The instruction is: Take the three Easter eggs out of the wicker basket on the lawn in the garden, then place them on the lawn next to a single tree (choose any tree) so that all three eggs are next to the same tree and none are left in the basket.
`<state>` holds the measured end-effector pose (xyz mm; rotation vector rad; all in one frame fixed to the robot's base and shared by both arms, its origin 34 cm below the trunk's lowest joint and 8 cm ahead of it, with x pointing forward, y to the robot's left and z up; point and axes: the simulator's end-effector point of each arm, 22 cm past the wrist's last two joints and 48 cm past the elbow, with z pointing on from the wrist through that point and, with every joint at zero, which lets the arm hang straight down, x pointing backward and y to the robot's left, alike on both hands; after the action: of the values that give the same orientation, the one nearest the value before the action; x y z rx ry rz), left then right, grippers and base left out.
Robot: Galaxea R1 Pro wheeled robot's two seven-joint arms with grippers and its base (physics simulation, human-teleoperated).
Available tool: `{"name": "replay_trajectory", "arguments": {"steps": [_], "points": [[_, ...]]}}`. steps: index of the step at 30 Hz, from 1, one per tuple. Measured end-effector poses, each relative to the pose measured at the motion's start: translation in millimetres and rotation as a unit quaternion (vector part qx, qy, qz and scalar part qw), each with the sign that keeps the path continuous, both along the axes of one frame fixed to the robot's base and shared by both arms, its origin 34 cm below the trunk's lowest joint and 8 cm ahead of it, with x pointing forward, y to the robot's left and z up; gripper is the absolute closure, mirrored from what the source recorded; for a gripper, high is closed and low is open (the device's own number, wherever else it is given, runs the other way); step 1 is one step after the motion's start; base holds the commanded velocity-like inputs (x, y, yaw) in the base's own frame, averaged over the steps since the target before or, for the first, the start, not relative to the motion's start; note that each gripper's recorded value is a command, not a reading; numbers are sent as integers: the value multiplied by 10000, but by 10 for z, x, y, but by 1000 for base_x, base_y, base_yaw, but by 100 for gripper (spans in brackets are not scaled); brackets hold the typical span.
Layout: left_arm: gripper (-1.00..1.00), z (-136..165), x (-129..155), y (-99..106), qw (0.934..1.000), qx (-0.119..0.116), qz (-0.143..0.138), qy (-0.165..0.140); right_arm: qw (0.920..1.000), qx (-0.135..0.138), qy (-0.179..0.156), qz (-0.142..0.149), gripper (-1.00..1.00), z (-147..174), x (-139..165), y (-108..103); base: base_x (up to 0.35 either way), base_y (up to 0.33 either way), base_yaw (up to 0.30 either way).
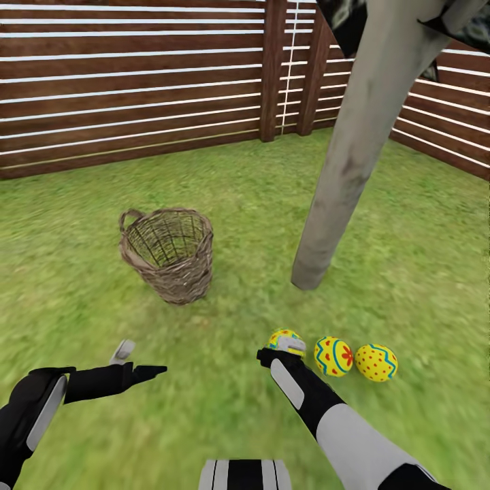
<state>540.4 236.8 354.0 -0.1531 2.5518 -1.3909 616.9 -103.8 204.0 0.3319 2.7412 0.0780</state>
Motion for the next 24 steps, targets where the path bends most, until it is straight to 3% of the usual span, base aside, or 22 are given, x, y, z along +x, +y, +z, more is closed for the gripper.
{"name": "replay_trajectory", "arguments": {"steps": [12,24], "points": [[-100,70,19,2,10000,-16,9,-62,10000,-1,-65,0,-100,73,37,0,-23,2,0],[-100,302,77,4,9995,-2,3,-301,9995,-1,-308,2,-100,350,169,0,-156,0,0]]}}
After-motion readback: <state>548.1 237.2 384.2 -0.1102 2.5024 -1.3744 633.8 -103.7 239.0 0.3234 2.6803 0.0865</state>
